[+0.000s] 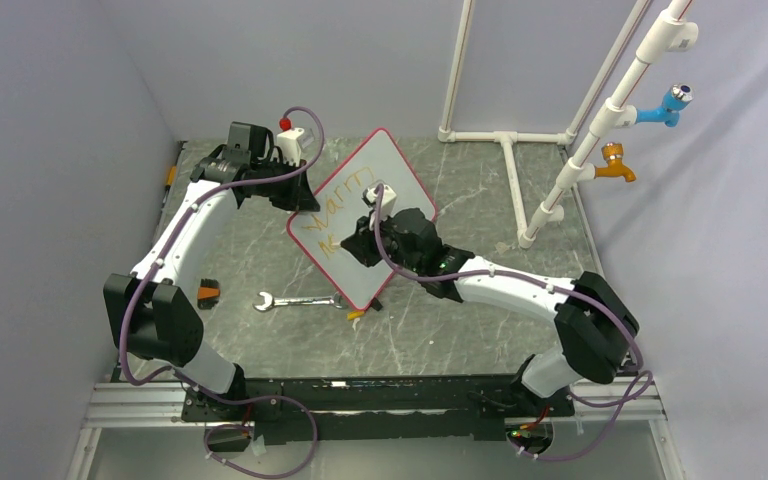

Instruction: Write a sentence on the whiteboard

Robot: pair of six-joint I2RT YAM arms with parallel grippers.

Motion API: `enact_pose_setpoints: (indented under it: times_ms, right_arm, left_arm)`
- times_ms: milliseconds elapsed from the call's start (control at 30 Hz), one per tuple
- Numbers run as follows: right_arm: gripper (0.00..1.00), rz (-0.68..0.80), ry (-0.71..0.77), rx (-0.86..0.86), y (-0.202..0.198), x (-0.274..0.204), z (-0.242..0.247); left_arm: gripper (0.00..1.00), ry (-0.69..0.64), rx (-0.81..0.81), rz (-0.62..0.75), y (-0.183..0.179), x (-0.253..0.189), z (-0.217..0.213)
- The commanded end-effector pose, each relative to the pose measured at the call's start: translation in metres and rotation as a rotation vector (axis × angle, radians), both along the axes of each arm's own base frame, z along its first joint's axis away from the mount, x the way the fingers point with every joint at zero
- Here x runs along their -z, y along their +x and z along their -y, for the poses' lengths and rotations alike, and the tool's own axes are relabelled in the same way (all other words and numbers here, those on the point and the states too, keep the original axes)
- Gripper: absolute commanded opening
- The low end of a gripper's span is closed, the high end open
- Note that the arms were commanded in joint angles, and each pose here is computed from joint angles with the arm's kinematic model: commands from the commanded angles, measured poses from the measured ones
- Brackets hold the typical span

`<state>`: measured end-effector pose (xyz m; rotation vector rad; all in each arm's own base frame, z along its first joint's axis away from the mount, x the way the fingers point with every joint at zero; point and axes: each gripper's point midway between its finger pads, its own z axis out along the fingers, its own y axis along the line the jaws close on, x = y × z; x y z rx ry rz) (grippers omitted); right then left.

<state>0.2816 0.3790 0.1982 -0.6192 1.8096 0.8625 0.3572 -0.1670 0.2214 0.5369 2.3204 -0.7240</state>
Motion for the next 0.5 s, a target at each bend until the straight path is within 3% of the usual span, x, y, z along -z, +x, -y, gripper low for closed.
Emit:
enact_pose_setpoints:
  times_ms: [0, 467]
  right_arm:
    - [0.00, -0.001, 0.004, 0.010, -0.005, 0.001, 0.004]
    - [0.00, 0.062, -0.037, 0.124, 0.022, -0.018, 0.010]
  left_arm:
    - [0.00, 0.261, -0.057, 0.047, 0.016, 0.030, -0.042]
    - [0.00, 0.264, -0.058, 0.047, 0.016, 0.031, -0.043]
